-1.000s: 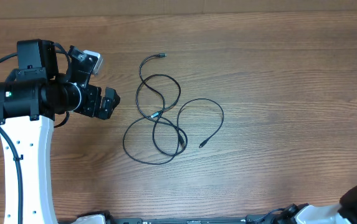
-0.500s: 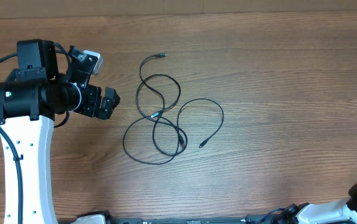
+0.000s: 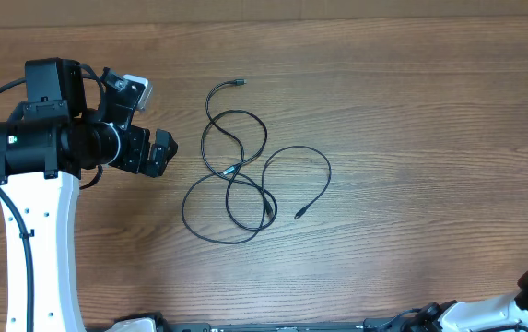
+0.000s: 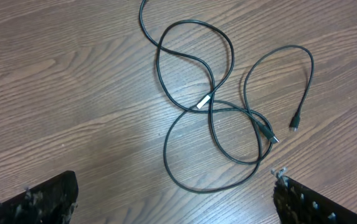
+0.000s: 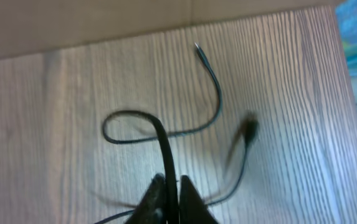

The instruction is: Untangle cables

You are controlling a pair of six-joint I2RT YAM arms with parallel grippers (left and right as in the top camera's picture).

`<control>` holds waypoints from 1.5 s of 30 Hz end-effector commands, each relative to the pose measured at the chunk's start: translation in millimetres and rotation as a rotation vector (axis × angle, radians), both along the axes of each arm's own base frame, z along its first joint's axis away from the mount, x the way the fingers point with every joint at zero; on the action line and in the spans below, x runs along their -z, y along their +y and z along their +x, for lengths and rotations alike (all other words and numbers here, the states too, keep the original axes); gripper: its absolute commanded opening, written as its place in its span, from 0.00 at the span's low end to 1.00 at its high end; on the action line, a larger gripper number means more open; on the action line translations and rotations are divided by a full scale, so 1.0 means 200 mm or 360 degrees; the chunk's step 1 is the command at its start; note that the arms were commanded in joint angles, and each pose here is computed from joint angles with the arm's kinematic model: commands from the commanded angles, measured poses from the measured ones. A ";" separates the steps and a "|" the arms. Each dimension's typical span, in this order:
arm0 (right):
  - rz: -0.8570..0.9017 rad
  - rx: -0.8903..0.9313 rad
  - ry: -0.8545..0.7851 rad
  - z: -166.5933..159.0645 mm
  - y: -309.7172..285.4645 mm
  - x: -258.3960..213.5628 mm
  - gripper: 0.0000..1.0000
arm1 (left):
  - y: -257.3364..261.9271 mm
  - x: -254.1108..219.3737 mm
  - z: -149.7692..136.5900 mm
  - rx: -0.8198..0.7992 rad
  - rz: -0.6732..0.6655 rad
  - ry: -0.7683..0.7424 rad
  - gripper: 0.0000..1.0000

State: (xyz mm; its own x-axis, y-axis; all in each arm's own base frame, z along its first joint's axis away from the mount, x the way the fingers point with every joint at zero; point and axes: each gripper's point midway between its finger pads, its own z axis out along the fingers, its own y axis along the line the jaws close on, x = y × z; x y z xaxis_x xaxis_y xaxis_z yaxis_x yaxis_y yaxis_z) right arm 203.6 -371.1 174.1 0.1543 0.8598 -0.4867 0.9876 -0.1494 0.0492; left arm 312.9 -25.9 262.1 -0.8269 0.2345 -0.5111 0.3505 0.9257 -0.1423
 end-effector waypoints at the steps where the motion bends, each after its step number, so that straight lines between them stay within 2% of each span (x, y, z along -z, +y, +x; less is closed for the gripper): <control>1: 0.0030 0.0059 0.0013 -0.03 0.02 0.06 0.12 | 0.00 -0.02 0.00 0.0018 -0.0012 -0.0018 1.00; 8: 0.0066 0.0084 0.0019 -0.04 0.04 0.10 0.28 | 0.00 -0.02 0.00 0.0018 -0.0012 -0.0018 0.99; 18: 0.0196 -0.0023 -0.0127 0.06 0.10 0.13 0.30 | 0.00 -0.02 0.00 0.0018 -0.0012 -0.0018 1.00; 24: 0.0384 -0.0383 -0.0310 0.22 0.22 0.15 0.29 | 0.00 -0.02 0.00 0.0018 -0.0012 -0.0018 0.99; 27: 0.0490 -0.0670 -0.0465 0.34 0.32 0.13 0.31 | 0.00 -0.02 0.00 0.0018 -0.0012 -0.0018 0.99; 29: 0.0551 -0.0904 -0.0597 0.43 0.41 0.10 0.47 | 0.00 -0.02 0.00 0.0018 -0.0012 -0.0018 1.00; 31: 0.0601 -0.1076 -0.0694 0.50 0.49 0.07 0.73 | 0.00 -0.02 0.00 0.0018 -0.0012 -0.0018 1.00; 32: 0.0621 -0.1117 -0.0710 0.51 0.52 0.06 0.83 | 0.00 -0.02 0.00 0.0018 -0.0011 -0.0018 0.99; 35: 0.0676 -0.1207 -0.0684 0.54 0.61 0.07 0.98 | 0.00 -0.02 0.00 0.0018 -0.0012 -0.0018 1.00; 45: 0.0842 -0.1559 -0.0549 0.69 1.00 0.09 1.00 | 0.00 -0.02 0.00 0.0018 -0.0012 -0.0018 0.99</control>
State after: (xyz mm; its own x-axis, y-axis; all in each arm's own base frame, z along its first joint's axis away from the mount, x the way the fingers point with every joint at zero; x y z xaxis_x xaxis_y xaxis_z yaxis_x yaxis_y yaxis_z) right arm 331.0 -191.9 155.6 -0.5692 0.8172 -0.0910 0.6928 0.5363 0.4821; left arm 312.9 -26.0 262.1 -0.8268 0.2345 -0.5112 0.3507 0.9256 -0.1426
